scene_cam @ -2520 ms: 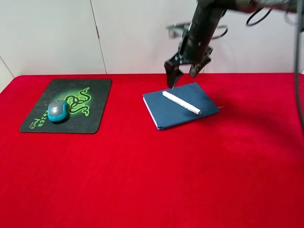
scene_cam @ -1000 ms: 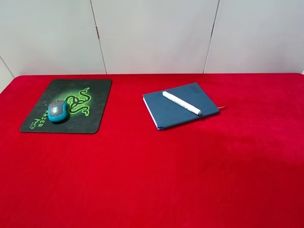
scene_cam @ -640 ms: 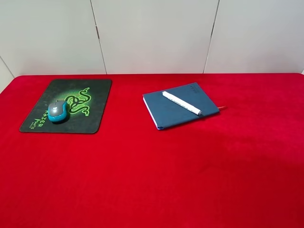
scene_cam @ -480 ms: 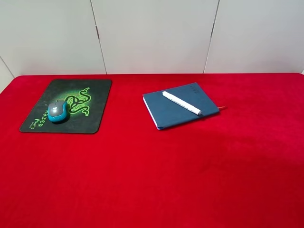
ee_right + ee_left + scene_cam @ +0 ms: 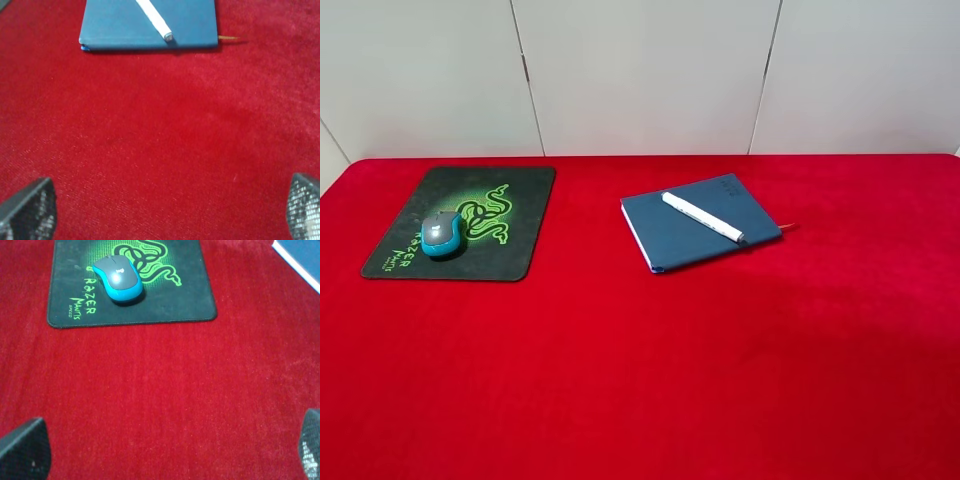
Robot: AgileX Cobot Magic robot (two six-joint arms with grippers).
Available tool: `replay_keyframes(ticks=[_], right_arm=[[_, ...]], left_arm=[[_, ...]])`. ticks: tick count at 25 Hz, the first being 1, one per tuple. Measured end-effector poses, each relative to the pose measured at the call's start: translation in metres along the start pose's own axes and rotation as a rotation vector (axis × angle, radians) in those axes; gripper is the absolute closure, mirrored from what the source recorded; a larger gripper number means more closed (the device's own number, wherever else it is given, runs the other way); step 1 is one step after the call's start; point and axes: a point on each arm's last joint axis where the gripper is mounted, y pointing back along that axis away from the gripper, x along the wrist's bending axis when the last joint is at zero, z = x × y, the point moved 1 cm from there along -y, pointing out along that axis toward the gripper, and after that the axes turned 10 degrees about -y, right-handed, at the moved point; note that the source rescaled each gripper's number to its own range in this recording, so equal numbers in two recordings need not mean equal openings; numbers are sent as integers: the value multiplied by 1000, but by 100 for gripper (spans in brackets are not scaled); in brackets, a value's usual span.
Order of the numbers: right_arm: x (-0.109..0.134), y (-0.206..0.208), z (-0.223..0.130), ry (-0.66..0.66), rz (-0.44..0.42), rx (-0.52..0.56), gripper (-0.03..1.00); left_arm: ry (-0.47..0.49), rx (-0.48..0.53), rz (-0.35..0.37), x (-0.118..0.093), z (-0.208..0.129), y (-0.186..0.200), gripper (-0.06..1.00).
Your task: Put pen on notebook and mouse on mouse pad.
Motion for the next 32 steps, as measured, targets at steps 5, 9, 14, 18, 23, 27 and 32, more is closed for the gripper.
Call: replay_keyframes(ticks=[5,9,14,18,23,27,32], right_arm=[[0,0,0,-1,2,0,-3],[-1,4,-2,-23,-21,-35,-3],[-2,19,-10,-79,-102,-167,-3],[-2,19,-10,-134,-195,-189,-3],[-3,19,-9,-190,-287,-207,-3],[-3,19,-9,-204,-310,-212,-3],[-3,19,-9,-205,-309,-212,-3]], left_arm=[[0,0,0,0,0,0,-6],[0,0,0,0,0,0,-6],[0,0,0,0,0,0,-6],[0,0,1,0,0,0,-6],[0,0,1,0,0,0,-6],[0,0,1,0,0,0,-6],[0,0,1,0,0,0,-6]])
